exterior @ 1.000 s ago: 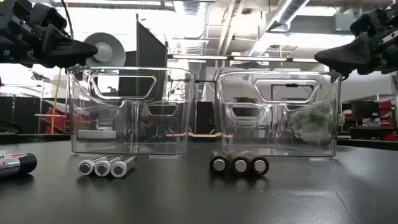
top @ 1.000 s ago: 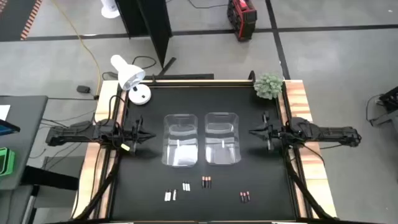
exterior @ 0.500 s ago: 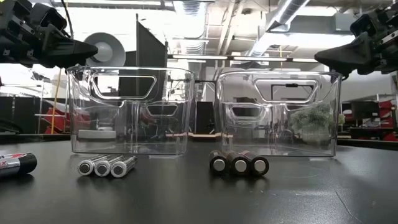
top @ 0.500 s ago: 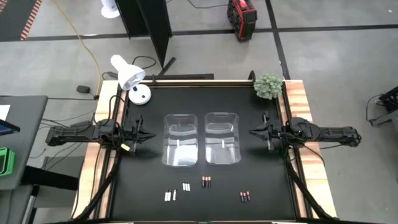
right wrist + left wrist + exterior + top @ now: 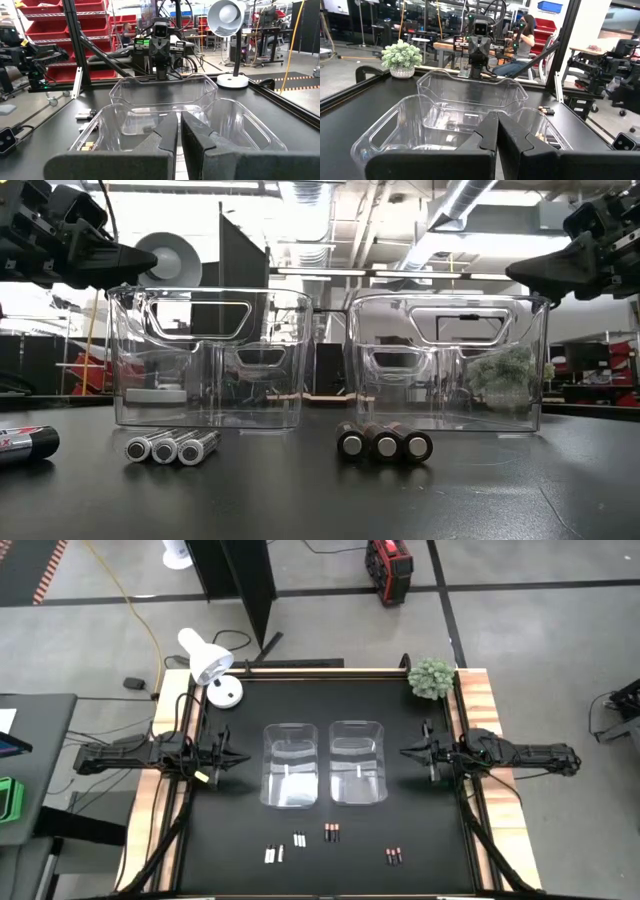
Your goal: Sort batteries
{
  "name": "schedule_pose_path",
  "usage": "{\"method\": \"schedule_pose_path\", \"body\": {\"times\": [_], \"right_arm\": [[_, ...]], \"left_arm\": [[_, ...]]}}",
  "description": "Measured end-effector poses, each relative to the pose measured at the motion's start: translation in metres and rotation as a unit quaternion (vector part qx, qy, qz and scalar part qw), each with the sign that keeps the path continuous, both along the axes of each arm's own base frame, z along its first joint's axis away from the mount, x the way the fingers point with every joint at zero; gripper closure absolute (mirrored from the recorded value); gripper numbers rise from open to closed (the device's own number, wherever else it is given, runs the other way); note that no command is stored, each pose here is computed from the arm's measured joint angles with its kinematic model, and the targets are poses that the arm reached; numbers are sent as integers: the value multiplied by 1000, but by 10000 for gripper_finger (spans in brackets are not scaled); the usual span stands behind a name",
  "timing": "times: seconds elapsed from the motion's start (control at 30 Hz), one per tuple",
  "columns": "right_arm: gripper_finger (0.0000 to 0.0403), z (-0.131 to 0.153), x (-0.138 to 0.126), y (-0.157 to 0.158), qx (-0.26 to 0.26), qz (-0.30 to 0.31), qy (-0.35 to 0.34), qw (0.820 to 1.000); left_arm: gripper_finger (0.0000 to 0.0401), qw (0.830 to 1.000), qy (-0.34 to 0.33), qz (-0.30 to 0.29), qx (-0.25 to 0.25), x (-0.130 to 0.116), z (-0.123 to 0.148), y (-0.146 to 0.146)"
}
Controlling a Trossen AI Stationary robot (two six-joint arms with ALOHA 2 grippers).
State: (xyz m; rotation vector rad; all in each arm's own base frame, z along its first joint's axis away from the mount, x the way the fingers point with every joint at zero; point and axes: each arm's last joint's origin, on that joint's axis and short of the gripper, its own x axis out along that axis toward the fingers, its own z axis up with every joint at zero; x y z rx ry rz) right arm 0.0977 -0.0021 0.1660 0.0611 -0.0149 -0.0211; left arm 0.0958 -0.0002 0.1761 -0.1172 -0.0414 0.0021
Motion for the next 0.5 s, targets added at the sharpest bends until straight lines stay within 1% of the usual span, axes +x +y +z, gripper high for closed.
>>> {"method": "schedule_pose_path", "body": {"times": [0.13, 0.2, 0.27, 0.33, 0.4, 0.5], "right_arm": [[360, 0, 0, 0, -2, 0, -1, 1000], [360, 4, 0, 0, -40, -2, -19, 999], [360, 19, -2, -1, -68, -13, -95, 993], [360, 36, -7, -3, -72, -28, -159, 984], [360, 53, -13, -5, -61, -44, -216, 974], [360, 78, -24, -7, -22, -64, -284, 957]], "left_arm": [[401, 1000, 0, 0, 0, 0, 0, 0], [401, 1000, 0, 0, 0, 0, 0, 0], [401, 1000, 0, 0, 0, 0, 0, 0], [401, 1000, 0, 0, 0, 0, 0, 0], [401, 1000, 0, 0, 0, 0, 0, 0], [401, 1000, 0, 0, 0, 0, 0, 0]]}}
